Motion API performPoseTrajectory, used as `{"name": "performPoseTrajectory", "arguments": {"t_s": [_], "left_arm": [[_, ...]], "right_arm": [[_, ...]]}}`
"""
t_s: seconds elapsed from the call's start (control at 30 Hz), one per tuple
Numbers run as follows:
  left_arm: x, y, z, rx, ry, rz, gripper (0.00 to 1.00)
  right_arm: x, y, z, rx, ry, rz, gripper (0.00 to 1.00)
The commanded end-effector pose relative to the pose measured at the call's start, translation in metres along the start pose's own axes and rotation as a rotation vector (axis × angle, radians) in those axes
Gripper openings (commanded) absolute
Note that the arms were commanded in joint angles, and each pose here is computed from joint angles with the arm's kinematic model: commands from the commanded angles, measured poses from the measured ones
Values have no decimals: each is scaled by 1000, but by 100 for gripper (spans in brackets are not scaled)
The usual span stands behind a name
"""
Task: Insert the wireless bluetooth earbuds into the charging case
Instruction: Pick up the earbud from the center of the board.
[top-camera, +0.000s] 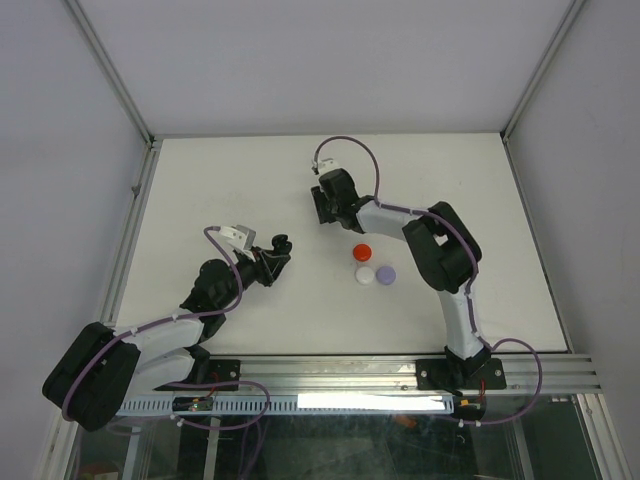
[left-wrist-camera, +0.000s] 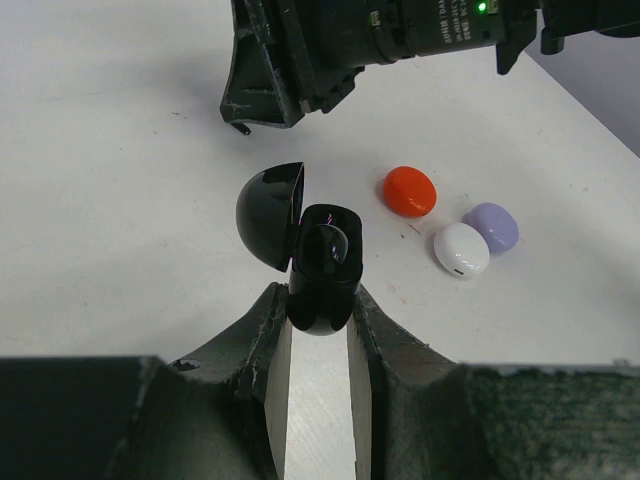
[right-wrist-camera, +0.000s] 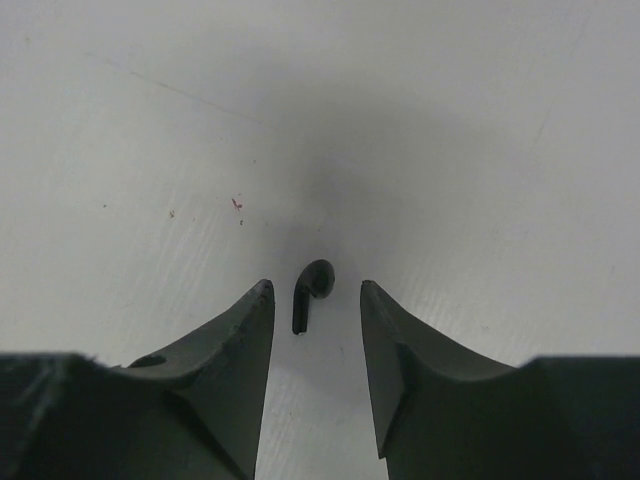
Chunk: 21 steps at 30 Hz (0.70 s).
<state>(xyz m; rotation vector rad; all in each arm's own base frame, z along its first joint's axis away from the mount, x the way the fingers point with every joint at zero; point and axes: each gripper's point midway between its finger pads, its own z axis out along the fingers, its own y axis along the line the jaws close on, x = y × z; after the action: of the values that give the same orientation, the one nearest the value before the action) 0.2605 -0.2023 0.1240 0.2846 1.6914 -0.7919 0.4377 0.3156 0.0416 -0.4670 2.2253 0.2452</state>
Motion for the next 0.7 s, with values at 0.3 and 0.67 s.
{"name": "performPoseTrajectory", "arguments": {"t_s": [0.3, 0.67], "left_arm": [[-25, -5, 7, 17, -65, 19, 0], [-26, -8, 6, 33, -72, 14, 0]], "right_arm": [[-4, 5, 17, -22, 19, 26, 28], [42, 15, -43, -78, 191, 8, 20]]}}
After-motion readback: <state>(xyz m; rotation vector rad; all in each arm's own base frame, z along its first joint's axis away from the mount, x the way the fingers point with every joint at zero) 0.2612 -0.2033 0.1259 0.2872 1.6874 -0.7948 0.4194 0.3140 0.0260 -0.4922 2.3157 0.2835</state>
